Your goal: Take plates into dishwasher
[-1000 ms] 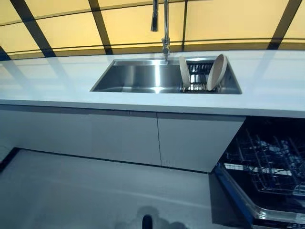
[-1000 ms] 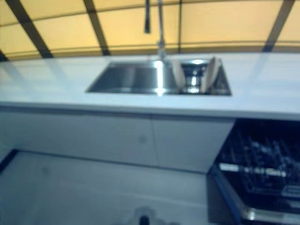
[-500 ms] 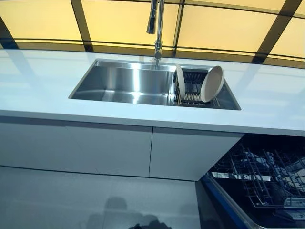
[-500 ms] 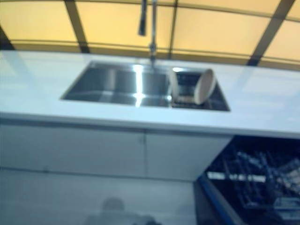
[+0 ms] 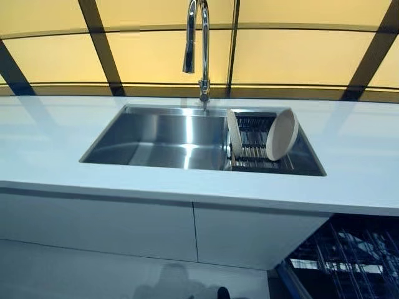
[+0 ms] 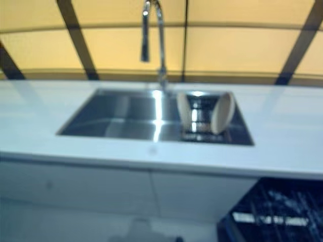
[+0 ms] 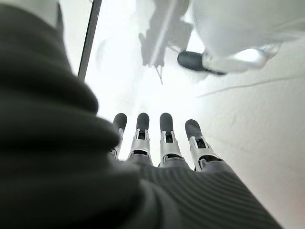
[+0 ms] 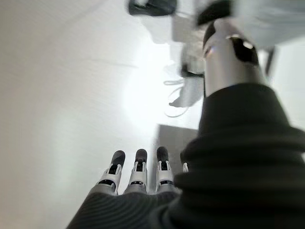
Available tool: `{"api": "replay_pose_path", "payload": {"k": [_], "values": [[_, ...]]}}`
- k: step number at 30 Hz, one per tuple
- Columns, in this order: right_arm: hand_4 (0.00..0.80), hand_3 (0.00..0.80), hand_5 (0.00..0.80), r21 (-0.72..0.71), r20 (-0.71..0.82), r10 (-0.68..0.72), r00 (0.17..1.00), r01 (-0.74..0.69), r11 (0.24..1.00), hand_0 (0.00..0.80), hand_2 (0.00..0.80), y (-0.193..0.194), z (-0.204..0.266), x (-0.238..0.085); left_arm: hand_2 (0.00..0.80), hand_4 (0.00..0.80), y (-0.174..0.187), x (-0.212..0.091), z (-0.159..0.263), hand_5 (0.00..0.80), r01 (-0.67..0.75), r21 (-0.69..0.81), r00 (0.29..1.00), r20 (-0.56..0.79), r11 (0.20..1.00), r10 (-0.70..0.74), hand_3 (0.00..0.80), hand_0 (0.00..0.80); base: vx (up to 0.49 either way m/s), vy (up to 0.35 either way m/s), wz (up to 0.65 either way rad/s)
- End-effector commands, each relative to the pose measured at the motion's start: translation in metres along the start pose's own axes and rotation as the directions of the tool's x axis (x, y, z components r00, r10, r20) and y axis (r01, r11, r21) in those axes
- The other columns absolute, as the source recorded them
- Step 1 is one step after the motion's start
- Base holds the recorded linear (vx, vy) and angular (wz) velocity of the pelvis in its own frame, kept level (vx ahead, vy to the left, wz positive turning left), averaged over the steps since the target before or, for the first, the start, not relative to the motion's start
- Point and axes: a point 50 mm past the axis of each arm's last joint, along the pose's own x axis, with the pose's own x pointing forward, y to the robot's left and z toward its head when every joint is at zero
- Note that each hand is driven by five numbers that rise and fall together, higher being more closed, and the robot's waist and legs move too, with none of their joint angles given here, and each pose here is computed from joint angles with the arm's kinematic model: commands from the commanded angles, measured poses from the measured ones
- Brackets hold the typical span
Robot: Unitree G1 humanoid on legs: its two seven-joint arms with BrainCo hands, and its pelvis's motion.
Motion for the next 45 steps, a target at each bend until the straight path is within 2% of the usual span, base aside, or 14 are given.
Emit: {"api": "replay_pose_path", "payload": {"k": [1,10,18,21,27,31,33,34,38,39,41,42,43,45], "values": [[0.000,0.000,0.000,0.004,-0.017,-0.019,1.000,0.019,1.000,0.000,0.000,-0.008,0.008,-0.001,0.000,0.000,0.006,-0.001,0.009,0.000,-0.023,0.024,0.999,0.025,0.999,0.022,0.000,0.000,0.139,0.001,-0.08],[0.000,0.000,0.000,-0.011,-0.044,-0.051,0.998,0.051,0.999,0.000,0.000,-0.007,0.002,0.000,0.000,0.000,0.016,-0.001,0.003,0.000,-0.047,0.042,0.999,-0.001,0.998,0.047,0.000,0.000,0.125,0.023,-0.16],[0.000,0.000,0.000,-0.195,0.140,-0.054,0.989,0.081,0.977,0.000,0.000,-0.012,0.034,-0.004,0.000,0.000,0.007,0.000,-0.001,0.000,-0.028,-0.014,1.000,0.001,1.000,0.028,0.000,0.000,0.127,-0.057,-0.41],[0.000,0.000,0.000,-0.155,0.204,0.011,0.979,0.021,0.988,0.000,0.000,-0.010,0.047,-0.006,0.000,0.000,-0.005,0.000,0.006,0.000,0.002,0.054,1.000,0.029,0.999,-0.003,0.000,0.000,0.007,0.053,-0.06],[0.000,0.000,0.000,-0.416,0.317,0.193,0.928,-0.046,0.908,0.000,0.000,0.017,0.065,-0.013,0.000,0.000,-0.005,-0.003,0.024,0.000,-0.024,0.043,0.999,0.047,0.999,0.022,0.000,0.000,0.155,0.133,-0.18],[0.000,0.000,0.000,-0.582,0.412,0.347,0.842,-0.049,0.812,0.000,0.000,0.041,0.084,-0.024,0.000,0.000,0.002,-0.002,0.018,0.000,-0.035,0.085,0.999,0.038,0.996,0.032,0.000,0.000,0.093,-0.029,0.02],[0.000,0.000,0.000,-0.683,0.452,0.464,0.762,-0.039,0.730,0.000,0.000,0.041,0.087,-0.031,0.000,0.000,0.010,-0.002,0.014,0.000,-0.042,0.087,0.999,0.030,0.995,0.040,0.000,0.000,0.057,-0.063,0.10],[0.000,0.000,0.000,-0.755,0.459,0.546,0.701,-0.017,0.656,0.000,0.000,0.049,0.099,-0.041,0.000,0.000,0.012,-0.002,0.013,0.000,-0.045,0.097,0.999,0.024,0.994,0.042,0.000,0.000,0.044,-0.068,0.19],[0.000,0.000,0.000,-0.886,0.401,0.711,0.577,0.049,0.460,0.000,0.000,0.050,0.165,-0.109,0.000,0.000,0.023,-0.002,0.005,0.000,-0.062,0.121,0.998,0.010,0.991,0.062,0.000,0.000,0.031,-0.061,0.16],[0.000,0.000,0.000,-0.925,0.347,0.768,0.538,0.061,0.376,0.000,0.000,0.037,0.177,-0.138,0.000,0.000,0.031,-0.003,0.001,0.000,-0.070,0.109,0.998,0.006,0.992,0.069,0.000,0.000,0.019,-0.031,0.01],[0.000,0.000,0.000,-0.950,0.291,0.827,0.481,0.044,0.309,0.000,0.000,0.026,0.186,-0.170,0.000,0.000,0.039,-0.003,-0.001,0.000,-0.080,0.096,0.997,0.000,0.992,0.080,0.000,0.000,0.000,0.000,0.00],[0.000,0.000,0.000,-0.950,0.291,0.827,0.482,0.044,0.309,0.000,0.000,0.026,0.186,-0.170,0.000,0.000,0.039,-0.003,-0.001,0.000,-0.079,0.096,0.997,0.000,0.992,0.080,0.000,0.000,0.022,-0.018,-0.07],[0.000,0.000,0.000,-0.971,0.220,0.896,0.385,-0.004,0.240,0.000,0.000,0.021,0.191,-0.198,0.000,0.000,0.045,-0.003,-0.005,0.000,-0.090,0.083,0.996,-0.008,0.993,0.091,0.000,0.000,0.030,-0.016,-0.08],[0.000,0.000,0.000,-0.981,0.175,0.933,0.314,-0.026,0.193,0.000,0.000,0.021,0.194,-0.213,0.000,0.000,0.048,-0.003,-0.009,0.000,-0.096,0.078,0.995,-0.012,0.992,0.097,0.000,0.000,0.041,-0.017,-0.16]]}}
